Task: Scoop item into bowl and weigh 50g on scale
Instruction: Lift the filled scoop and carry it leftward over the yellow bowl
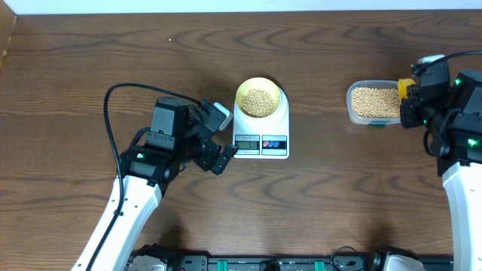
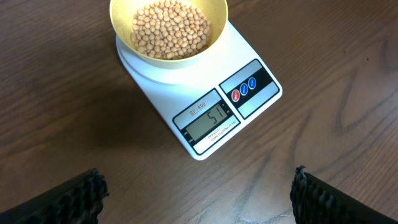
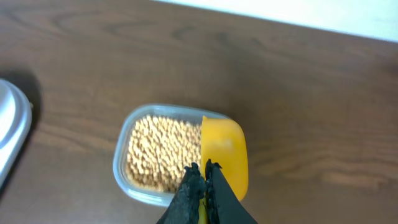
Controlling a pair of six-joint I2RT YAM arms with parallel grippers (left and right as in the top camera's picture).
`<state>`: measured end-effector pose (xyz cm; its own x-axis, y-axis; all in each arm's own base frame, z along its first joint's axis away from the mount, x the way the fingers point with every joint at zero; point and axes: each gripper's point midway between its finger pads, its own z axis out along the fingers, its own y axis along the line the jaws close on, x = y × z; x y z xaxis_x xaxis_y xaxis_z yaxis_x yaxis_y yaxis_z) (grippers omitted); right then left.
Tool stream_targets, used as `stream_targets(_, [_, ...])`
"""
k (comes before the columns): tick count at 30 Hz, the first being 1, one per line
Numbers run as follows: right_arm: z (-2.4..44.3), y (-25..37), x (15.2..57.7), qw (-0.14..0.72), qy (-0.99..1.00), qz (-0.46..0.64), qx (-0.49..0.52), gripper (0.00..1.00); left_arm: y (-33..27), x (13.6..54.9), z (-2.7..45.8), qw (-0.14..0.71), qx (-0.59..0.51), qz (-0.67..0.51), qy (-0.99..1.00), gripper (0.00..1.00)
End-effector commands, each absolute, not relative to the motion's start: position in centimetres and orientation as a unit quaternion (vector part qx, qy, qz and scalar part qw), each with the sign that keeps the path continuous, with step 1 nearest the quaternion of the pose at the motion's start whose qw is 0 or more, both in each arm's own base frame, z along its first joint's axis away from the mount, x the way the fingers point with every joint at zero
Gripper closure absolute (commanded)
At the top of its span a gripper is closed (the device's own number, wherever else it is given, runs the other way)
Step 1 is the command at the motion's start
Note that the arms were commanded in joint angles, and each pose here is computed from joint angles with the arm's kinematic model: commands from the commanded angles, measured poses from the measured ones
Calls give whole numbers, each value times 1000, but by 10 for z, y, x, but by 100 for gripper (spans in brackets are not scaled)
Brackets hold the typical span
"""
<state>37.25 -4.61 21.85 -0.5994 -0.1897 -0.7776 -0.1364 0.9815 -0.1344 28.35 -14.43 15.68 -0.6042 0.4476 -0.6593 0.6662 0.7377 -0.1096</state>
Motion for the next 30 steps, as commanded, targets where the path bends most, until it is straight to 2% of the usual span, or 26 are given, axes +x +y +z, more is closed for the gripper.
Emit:
stream_targets(1, [240, -24, 386, 486, 871, 45, -61, 99, -142, 285, 156, 311, 312, -173, 881, 3])
stream_targets(5, [272, 2, 413, 541, 829, 143, 13, 99, -142, 285, 156, 311, 312, -173, 881, 3])
stream_targets(7, [278, 17, 424, 554, 815, 169, 17, 98, -142, 285, 156, 311, 312, -172, 881, 3])
stream_targets(15, [259, 93, 465, 543, 790, 283, 32, 98, -142, 285, 156, 311, 312, -173, 881, 3])
stream_targets(22, [213, 187, 459, 488, 800, 344, -62, 99, -142, 285, 156, 311, 312, -173, 881, 3])
stream_targets(30, [210, 254, 428, 500, 775, 326, -208, 99, -142, 285, 156, 311, 312, -173, 881, 3])
